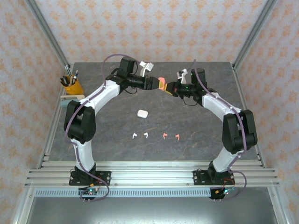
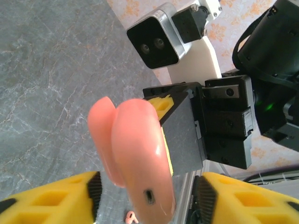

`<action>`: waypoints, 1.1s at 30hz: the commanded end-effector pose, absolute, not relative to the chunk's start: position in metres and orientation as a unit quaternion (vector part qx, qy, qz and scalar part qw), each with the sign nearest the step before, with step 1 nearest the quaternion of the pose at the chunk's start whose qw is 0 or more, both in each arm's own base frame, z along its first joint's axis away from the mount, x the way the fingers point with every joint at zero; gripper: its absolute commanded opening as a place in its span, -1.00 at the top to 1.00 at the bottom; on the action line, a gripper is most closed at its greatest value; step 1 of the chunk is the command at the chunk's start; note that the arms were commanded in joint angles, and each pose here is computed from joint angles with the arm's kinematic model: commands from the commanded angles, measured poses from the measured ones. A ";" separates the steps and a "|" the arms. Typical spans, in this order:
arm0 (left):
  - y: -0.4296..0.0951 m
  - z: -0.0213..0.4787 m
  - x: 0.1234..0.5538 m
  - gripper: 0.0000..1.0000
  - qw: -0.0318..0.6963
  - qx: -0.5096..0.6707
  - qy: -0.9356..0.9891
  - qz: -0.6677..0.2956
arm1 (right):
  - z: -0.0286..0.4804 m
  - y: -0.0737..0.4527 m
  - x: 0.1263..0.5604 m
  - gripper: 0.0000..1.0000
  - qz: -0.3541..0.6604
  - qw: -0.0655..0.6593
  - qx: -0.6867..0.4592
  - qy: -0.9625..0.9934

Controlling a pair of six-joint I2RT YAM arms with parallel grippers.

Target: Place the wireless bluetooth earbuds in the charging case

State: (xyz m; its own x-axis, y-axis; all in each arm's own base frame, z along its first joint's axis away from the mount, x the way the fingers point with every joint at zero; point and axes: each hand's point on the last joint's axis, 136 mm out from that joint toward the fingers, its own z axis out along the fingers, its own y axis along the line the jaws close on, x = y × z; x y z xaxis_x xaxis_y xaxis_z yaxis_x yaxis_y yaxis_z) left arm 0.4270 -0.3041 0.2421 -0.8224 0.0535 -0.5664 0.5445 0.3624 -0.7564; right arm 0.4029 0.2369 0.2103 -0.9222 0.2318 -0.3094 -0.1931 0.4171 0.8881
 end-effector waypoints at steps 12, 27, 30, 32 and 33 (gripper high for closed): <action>-0.253 0.267 0.424 -1.00 0.229 0.221 0.820 -0.475 | 0.208 0.228 0.399 1.00 0.422 0.185 -0.113 0.880; -0.250 0.217 0.389 -0.89 0.098 0.257 0.830 -0.485 | 0.192 0.241 0.379 1.00 0.306 0.158 -0.288 0.894; -0.250 0.210 0.383 -0.73 0.082 0.259 0.827 -0.492 | 0.188 0.244 0.372 1.00 0.297 0.149 -0.303 0.893; -0.252 0.208 0.381 -0.61 0.074 0.258 0.822 -0.502 | 0.184 0.247 0.368 1.00 0.296 0.144 -0.311 0.892; -0.252 0.207 0.380 -0.58 0.068 0.257 0.820 -0.508 | 0.182 0.249 0.366 1.00 0.296 0.141 -0.315 0.891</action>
